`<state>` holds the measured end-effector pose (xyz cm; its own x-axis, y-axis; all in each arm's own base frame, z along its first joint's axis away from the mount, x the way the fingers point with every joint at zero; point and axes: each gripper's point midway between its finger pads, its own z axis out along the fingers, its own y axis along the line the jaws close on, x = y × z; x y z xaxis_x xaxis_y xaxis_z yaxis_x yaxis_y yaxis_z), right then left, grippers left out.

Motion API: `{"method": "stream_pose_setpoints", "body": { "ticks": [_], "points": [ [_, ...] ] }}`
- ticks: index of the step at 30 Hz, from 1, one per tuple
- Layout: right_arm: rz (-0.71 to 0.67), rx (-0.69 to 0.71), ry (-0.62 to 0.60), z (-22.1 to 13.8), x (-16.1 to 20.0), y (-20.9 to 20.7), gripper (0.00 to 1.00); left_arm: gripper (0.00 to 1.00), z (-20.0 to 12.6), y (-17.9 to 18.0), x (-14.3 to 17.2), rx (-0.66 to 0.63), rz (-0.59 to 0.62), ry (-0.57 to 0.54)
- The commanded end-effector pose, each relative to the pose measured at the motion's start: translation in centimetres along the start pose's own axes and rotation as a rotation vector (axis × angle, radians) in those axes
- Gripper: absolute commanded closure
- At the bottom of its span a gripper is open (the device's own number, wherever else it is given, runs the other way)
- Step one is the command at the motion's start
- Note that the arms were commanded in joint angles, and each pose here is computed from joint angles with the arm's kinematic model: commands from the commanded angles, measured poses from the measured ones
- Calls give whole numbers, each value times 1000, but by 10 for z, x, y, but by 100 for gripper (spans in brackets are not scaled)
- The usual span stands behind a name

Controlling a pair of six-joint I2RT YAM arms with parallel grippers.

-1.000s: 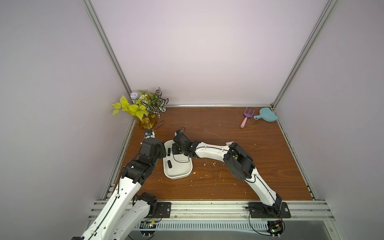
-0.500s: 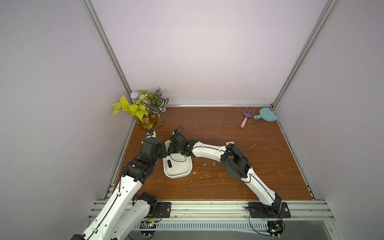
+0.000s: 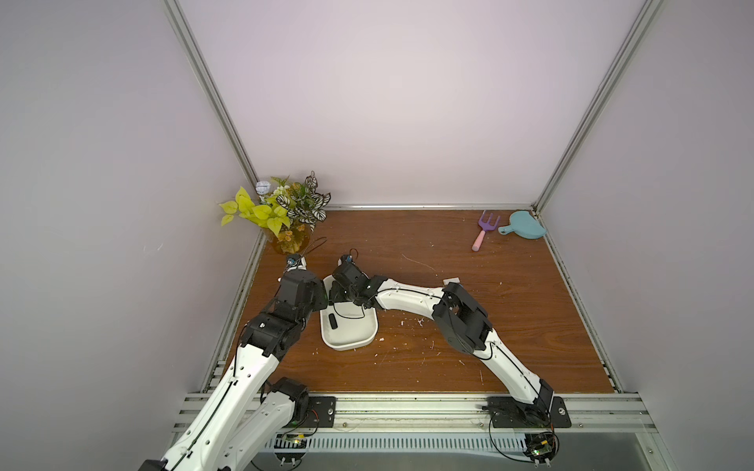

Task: Put the usb flash drive into the storage box
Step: Place the USB flash in the storage box, then pick up the USB flash from the center of the board.

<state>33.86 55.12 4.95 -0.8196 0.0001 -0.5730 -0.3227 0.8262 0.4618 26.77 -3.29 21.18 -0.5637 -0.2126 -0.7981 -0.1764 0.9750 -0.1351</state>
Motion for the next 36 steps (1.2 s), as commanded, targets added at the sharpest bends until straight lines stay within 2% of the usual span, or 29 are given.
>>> {"method": "stream_pose_setpoints", "body": {
  "ticks": [1, 8, 12, 16, 18, 22, 25, 28, 31, 36],
  "points": [
    [-18, -24, -60, -40, -25, 20, 60, 40, -2, 2, -1, 5, -4, -12],
    [-61, -97, -140, -112, -63, 28, 59, 40, -7, 0, -4, 29, -6, -33],
    [-40, -156, -198, -172, -86, -2, 59, 39, -8, -20, -3, 142, 20, -30],
    [-37, -75, -315, -229, -107, -80, 59, 39, -3, -65, 10, 368, 48, 54],
    [22, -4, -342, -253, -107, -141, 58, 39, 1, -94, 16, 447, 42, 120],
    [139, 153, -392, -289, -85, -249, 58, 38, 10, -169, 26, 475, 219, 168],
    [226, 274, -412, -306, -62, -310, 57, 39, 37, -227, 46, 534, 311, 247],
    [307, 334, -427, -316, -42, -349, 57, 42, 73, -278, 73, 594, 435, 317],
    [342, 347, -447, -323, -31, -371, 57, 41, 102, -319, 98, 646, 586, 363],
    [377, 380, -485, -337, -22, -394, 56, 40, 133, -362, 109, 748, 729, 349]
  ]
}}
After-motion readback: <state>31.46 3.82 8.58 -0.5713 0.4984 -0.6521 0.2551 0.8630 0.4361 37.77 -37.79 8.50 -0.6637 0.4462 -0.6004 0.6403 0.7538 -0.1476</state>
